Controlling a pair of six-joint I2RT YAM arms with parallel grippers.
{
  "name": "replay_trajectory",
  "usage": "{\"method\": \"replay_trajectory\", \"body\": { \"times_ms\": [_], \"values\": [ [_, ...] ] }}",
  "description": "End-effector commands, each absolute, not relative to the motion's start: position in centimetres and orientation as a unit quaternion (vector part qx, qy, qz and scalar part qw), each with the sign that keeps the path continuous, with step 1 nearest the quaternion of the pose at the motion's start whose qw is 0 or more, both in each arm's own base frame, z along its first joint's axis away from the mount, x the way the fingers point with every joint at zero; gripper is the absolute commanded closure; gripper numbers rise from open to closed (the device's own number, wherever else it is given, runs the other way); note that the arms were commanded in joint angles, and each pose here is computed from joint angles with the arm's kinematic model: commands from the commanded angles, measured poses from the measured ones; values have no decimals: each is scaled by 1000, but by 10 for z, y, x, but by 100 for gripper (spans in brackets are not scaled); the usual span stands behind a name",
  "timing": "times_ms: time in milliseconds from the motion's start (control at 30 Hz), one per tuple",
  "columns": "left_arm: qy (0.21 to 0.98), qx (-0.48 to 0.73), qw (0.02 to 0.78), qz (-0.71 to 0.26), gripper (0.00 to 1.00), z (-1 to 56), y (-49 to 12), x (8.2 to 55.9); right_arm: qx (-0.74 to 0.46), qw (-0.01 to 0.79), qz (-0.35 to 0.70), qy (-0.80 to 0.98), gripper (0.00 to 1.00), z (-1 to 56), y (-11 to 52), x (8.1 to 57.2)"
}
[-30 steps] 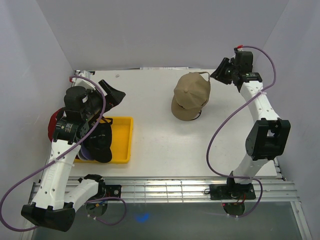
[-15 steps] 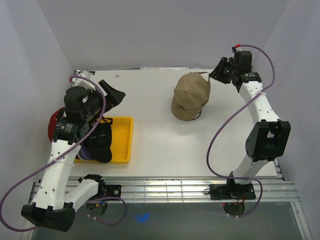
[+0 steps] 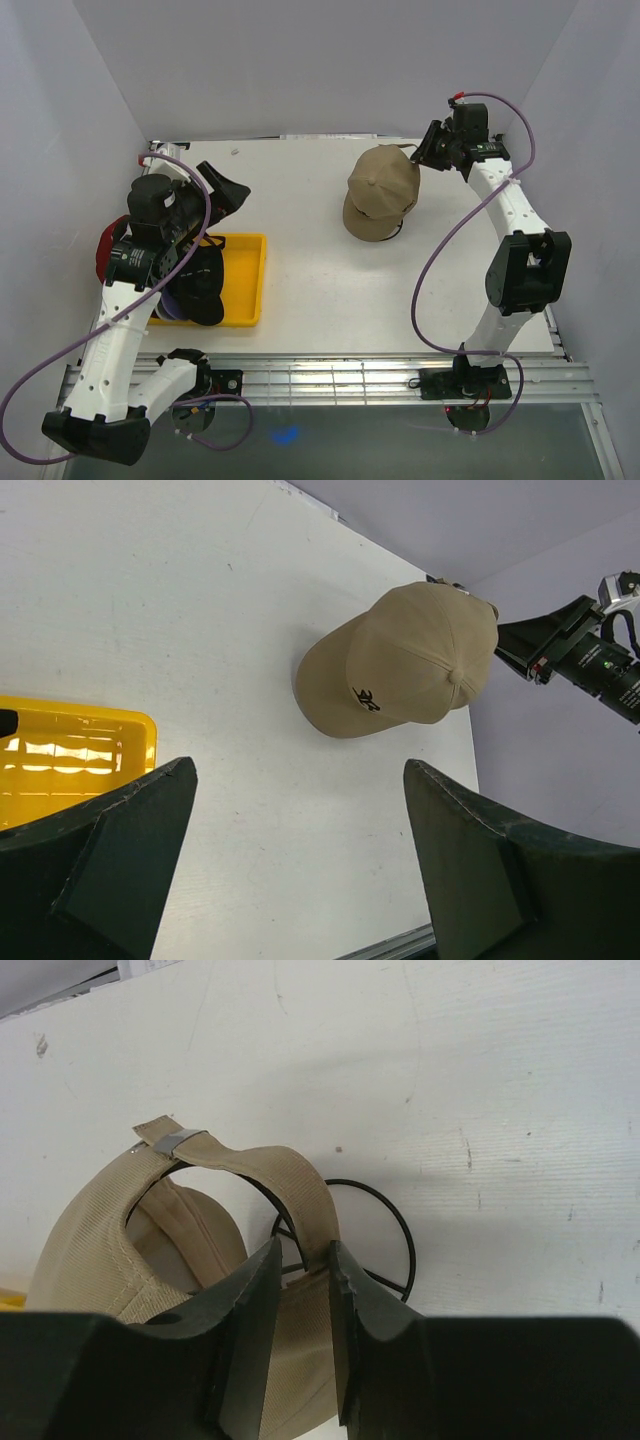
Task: Stack the hats
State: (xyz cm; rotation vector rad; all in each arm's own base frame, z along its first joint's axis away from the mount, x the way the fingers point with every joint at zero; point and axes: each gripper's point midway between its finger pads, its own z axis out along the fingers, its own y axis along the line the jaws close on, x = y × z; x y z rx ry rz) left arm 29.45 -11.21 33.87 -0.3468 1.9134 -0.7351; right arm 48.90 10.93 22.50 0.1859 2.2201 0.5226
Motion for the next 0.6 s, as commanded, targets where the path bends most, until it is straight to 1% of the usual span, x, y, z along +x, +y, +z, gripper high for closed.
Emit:
{"method": "replay_trajectory", "body": {
  "times_ms": [0, 300, 567],
  "values": [
    [793, -141, 514, -295, 5, 340, -108, 288, 70, 437, 190, 876, 69, 243, 103, 497],
    [794, -141, 513, -293, 5, 338, -108, 289, 71, 436, 172, 880, 77, 242, 98, 506],
    [796, -141, 513, -290, 5, 336, -107, 290, 69, 431, 169, 884, 82, 240, 99, 517]
  ]
}}
